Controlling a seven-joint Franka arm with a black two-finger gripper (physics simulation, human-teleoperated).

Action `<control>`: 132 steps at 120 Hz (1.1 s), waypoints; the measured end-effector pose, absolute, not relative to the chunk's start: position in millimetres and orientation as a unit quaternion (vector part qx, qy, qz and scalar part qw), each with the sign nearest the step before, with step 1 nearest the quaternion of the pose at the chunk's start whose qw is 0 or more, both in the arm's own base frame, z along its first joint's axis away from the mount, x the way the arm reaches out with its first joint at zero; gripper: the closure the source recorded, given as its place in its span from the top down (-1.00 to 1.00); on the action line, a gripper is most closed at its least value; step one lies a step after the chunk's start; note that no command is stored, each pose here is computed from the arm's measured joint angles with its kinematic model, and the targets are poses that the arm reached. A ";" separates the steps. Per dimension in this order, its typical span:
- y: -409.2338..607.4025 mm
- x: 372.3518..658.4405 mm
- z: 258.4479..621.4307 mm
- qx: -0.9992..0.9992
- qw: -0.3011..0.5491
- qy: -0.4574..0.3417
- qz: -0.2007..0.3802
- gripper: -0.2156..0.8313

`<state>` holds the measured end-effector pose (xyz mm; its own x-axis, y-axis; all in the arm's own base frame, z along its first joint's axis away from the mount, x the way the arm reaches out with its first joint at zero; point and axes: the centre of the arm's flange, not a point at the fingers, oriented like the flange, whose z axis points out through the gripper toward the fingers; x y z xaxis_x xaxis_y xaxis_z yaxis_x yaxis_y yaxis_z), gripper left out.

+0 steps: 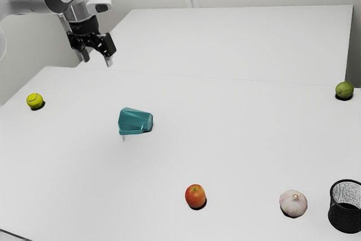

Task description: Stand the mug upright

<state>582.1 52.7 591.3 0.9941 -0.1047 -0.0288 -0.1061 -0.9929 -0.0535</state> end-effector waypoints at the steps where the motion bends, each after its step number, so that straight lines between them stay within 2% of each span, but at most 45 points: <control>1: 53.1 582.1 591.1 -0.998 0.027 0.053 0.012 0.59; 16: 58.0 583.6 575.9 -0.999 0.010 0.048 0.010 0.59; 27: 74.9 578.5 550.0 -0.999 -0.035 0.022 0.019 0.59; 45: 97.2 570.4 535.0 -0.992 -0.123 -0.025 0.010 0.59; 74: 130.0 571.5 469.9 -0.969 -0.229 -0.086 0.032 0.59; 92: 155.4 561.3 435.7 -0.958 -0.264 -0.106 0.039 0.59; 114: 177.9 570.2 386.8 -0.946 -0.301 -0.113 0.031 0.59; 132: 190.8 582.6 363.6 -0.943 -0.315 -0.103 0.004 0.59</control>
<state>582.6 190.8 363.6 0.9787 0.1924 -0.0719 0.1970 -0.7799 0.5941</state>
